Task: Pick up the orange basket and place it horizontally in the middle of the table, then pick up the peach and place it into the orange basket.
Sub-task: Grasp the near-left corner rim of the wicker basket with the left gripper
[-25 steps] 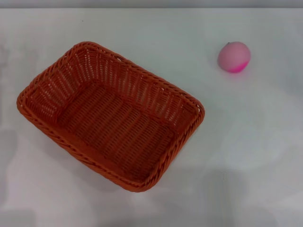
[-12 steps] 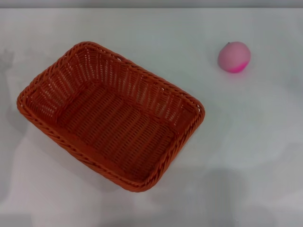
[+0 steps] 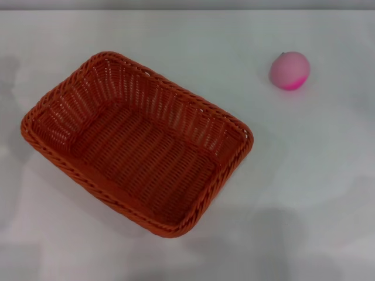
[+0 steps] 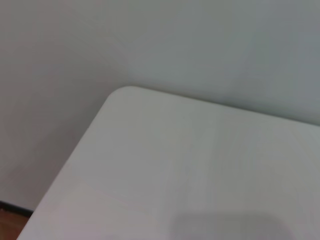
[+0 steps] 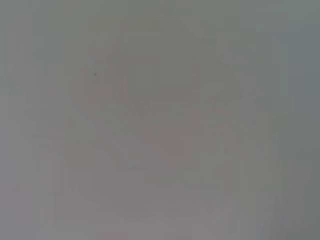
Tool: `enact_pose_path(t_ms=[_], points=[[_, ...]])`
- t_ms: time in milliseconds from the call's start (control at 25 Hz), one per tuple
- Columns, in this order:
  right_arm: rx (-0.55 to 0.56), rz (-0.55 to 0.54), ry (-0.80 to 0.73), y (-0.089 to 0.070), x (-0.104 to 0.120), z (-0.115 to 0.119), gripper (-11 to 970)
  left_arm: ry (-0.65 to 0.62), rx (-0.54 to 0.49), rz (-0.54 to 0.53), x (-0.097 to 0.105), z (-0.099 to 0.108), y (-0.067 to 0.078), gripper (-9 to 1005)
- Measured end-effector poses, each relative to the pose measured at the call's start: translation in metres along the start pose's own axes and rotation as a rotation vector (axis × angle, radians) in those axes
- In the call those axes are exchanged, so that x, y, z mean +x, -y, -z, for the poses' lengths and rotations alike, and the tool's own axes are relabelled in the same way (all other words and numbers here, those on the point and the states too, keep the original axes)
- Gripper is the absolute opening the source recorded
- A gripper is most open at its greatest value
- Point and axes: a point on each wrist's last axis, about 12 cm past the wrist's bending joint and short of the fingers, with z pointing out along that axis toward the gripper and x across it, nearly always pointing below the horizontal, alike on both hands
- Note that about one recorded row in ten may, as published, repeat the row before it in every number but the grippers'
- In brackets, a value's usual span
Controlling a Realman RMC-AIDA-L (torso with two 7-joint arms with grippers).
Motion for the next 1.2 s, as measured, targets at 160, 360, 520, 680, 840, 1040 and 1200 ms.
enact_pose_path(t_ms=[160,360,520,680,840,1040,1200], points=[[0.0,0.0,0.0,0.0,0.0,0.0,867,-0.056,-0.025,-0.025,-0.01,0.007,0.004,887],[0.001,0.0,-0.001,0.0,0.0,0.0,867,-0.107,-0.048,-0.023,-0.02,0.013,0.004,888],[0.001,0.001,0.0,0.001,0.0,0.0,867,-0.129,-0.055,0.026,-0.031,0.018,-0.001,888],[-0.001,0.011,0.004,0.003,-0.003,-0.002,867,-0.159,-0.07,0.037,-0.041,0.025,-0.004,888],[-0.011,0.018,0.01,0.001,-0.006,-0.005,867,-0.232,-0.103,0.022,-0.053,0.03,-0.003,888],[-0.005,0.023,-0.012,0.0,-0.007,-0.008,867,-0.259,-0.098,-0.006,-0.06,0.03,0.01,888],[0.001,0.027,-0.018,0.002,-0.007,-0.008,867,-0.24,-0.06,-0.038,-0.069,0.037,0.027,888]])
